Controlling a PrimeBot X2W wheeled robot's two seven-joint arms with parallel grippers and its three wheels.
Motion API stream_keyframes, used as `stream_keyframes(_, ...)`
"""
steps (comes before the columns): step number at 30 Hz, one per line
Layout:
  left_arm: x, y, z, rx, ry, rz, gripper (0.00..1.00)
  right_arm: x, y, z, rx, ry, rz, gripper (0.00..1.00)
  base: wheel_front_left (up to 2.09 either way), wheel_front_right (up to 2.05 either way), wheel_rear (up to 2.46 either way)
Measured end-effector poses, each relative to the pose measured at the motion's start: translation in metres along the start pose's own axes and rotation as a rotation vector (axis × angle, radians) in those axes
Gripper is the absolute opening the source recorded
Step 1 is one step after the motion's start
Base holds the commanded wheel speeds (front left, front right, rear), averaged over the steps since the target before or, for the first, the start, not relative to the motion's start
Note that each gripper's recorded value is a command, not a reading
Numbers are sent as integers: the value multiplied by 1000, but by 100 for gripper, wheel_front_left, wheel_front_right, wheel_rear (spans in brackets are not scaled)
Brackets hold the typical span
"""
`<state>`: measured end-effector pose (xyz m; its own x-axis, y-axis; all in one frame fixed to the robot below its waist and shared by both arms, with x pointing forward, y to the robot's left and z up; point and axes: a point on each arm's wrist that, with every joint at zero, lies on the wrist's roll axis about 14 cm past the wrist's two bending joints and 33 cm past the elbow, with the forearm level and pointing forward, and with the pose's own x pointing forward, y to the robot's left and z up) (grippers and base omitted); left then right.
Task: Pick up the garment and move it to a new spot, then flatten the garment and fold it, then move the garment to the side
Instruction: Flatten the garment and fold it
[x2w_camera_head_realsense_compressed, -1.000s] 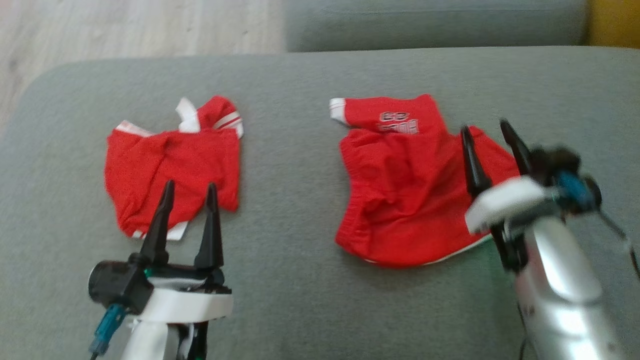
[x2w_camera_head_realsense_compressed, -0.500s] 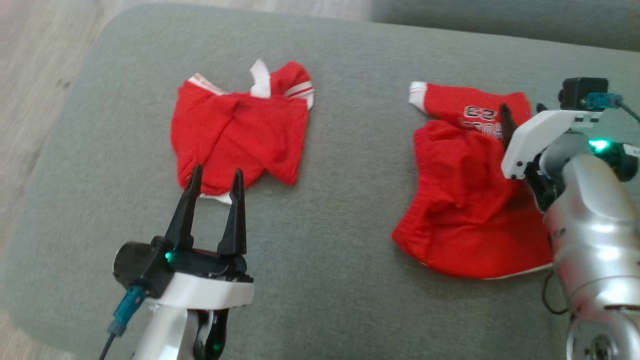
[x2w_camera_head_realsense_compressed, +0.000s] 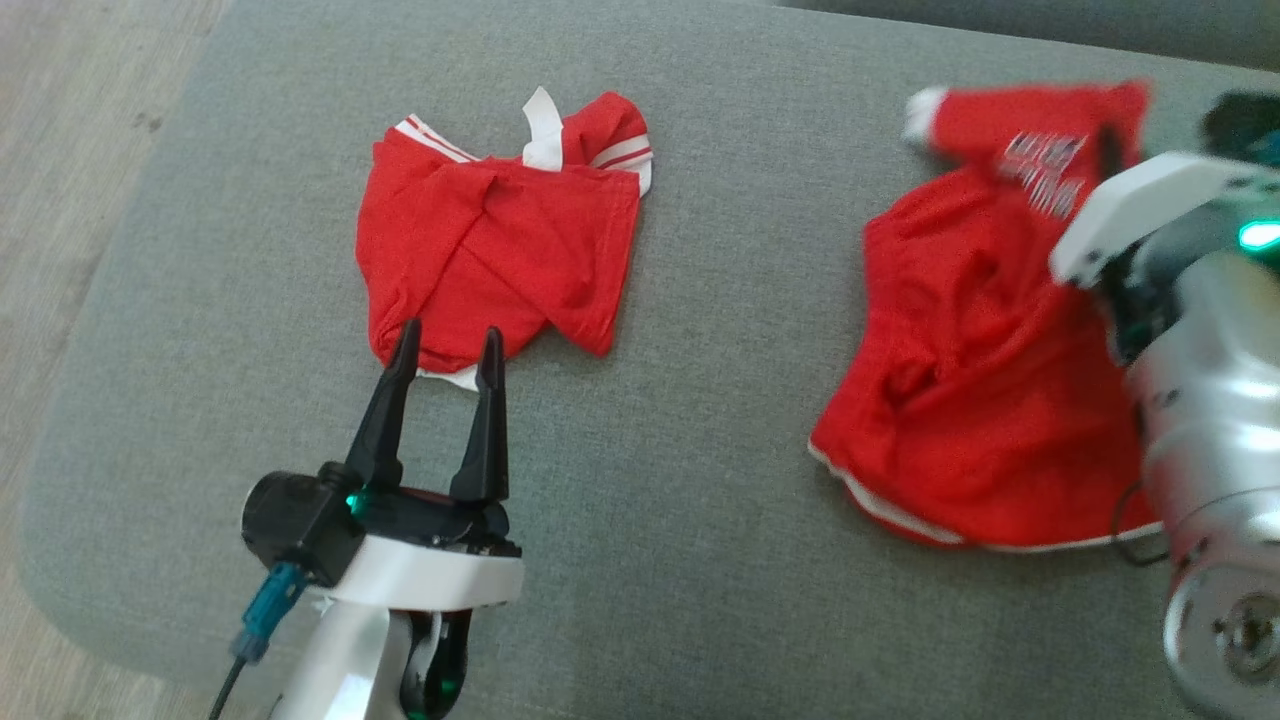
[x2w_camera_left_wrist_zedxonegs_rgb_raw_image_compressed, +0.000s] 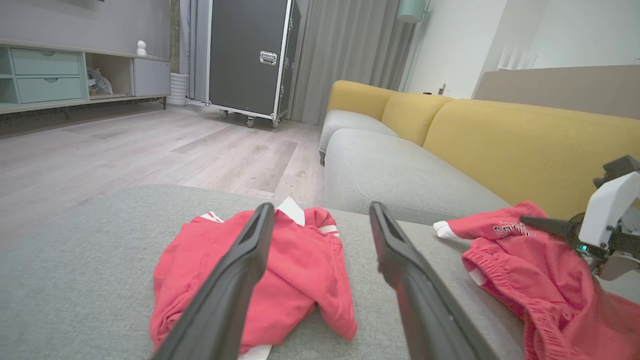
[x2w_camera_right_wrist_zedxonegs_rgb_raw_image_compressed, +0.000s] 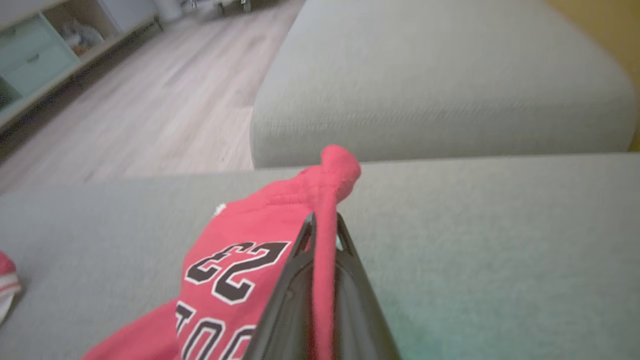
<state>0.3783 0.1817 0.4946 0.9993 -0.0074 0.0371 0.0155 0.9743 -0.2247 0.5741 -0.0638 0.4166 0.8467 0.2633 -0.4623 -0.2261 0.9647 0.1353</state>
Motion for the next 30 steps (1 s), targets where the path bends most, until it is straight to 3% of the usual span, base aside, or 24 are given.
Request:
stream_keyframes(5,2,-6,-1,-13,2,-17,100,-7,-44,50,45,-221,-103,0,0,0,0)
stream_keyframes(7,2,-8,-1,-13,2,-21,100,-9,-51,51,36,-226,-121,0,0,0,0)
stream_keyframes(8,2,-8,-1,-14,2,-22,100,-9,-51,49,25,-217,-124,45,0,0,0)
stream_keyframes(9,2,-8,-1,-13,2,-20,100,-9,-52,47,14,-208,-127,100,0,0,0)
stream_keyframes(14,4,-12,0,-16,-5,-31,100,-15,-60,46,-59,-180,-151,100,0,0,0)
stream_keyframes(21,11,-17,19,-27,-67,-50,100,-45,-43,87,-117,-353,-125,100,0,0,0)
stream_keyframes(30,14,-40,29,-42,-104,-117,100,-101,-55,109,-155,-505,-145,100,0,0,0)
